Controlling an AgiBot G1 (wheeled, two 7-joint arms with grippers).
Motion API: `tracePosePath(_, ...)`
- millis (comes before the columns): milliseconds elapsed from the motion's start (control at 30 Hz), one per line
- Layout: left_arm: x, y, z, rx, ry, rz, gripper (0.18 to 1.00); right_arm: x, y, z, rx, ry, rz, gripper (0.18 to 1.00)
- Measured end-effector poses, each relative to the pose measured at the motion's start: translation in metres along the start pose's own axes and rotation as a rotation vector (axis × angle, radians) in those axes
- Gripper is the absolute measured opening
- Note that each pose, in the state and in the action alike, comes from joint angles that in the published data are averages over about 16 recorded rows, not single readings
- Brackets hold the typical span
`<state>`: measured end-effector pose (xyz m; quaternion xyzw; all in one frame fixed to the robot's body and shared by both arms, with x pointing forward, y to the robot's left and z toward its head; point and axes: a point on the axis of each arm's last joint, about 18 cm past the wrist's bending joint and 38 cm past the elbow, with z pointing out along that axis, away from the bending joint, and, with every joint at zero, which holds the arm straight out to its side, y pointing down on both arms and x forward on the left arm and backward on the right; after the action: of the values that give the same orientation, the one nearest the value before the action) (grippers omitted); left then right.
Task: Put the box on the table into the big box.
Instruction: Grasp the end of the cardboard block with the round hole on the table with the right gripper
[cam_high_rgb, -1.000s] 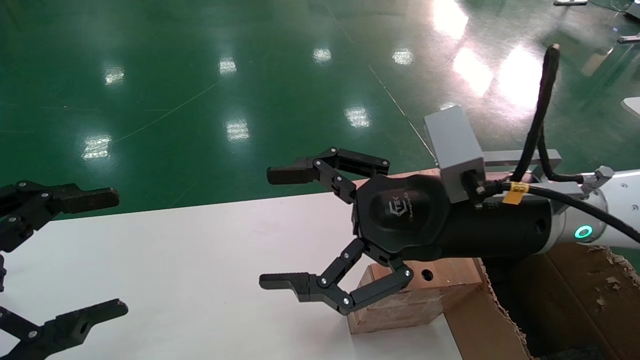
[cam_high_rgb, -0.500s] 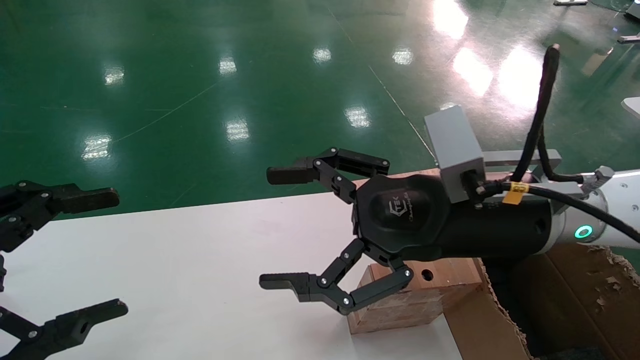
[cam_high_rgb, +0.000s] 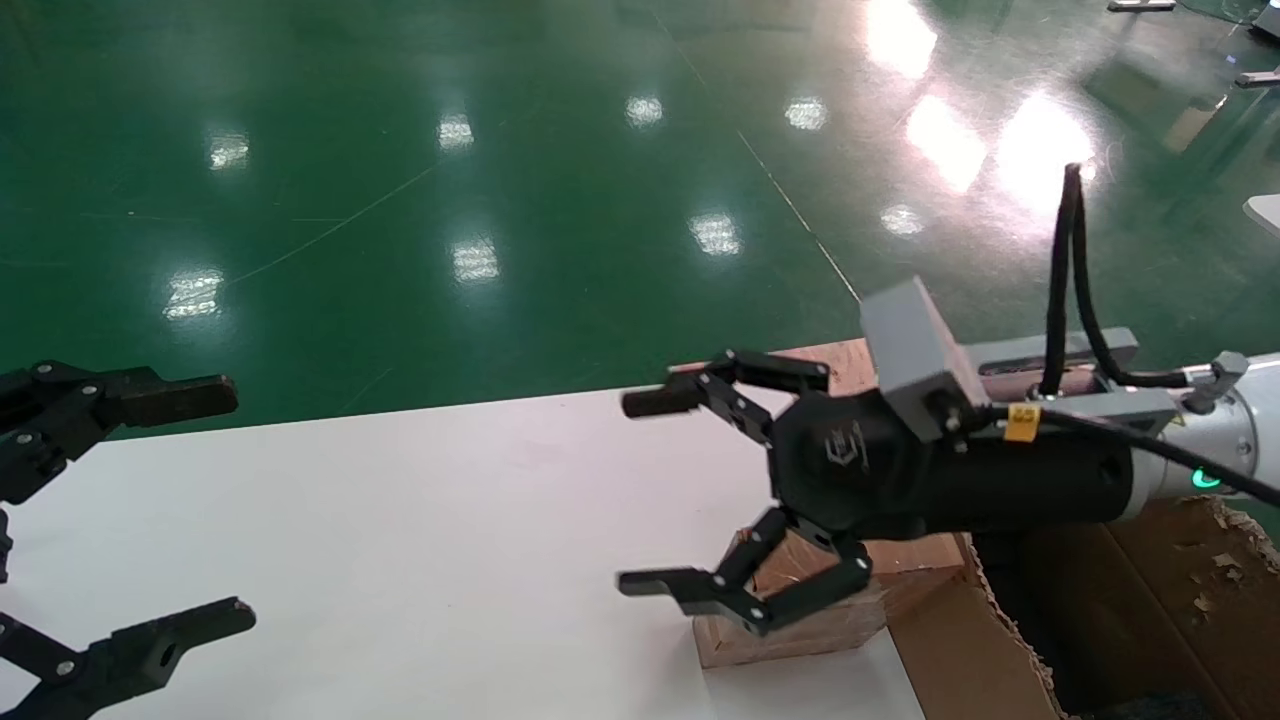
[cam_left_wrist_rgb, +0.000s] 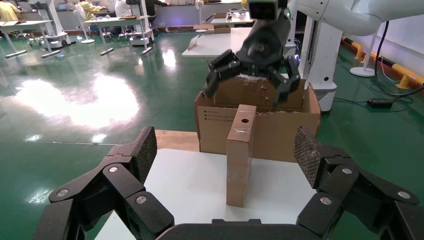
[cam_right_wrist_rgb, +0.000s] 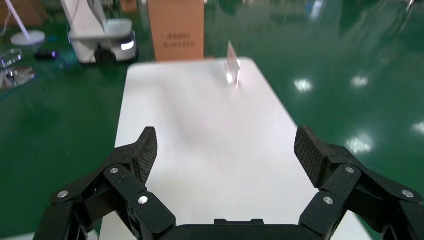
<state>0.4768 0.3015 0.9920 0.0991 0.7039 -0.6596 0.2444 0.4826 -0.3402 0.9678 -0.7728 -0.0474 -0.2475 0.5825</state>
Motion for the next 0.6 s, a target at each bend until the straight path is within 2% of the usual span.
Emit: tracePosePath(600,0.0,0.0,0.0,0.0,0.0,0.0,1.001,0.013,0.06,-0.045,-0.197,0.077,0.088,1.001)
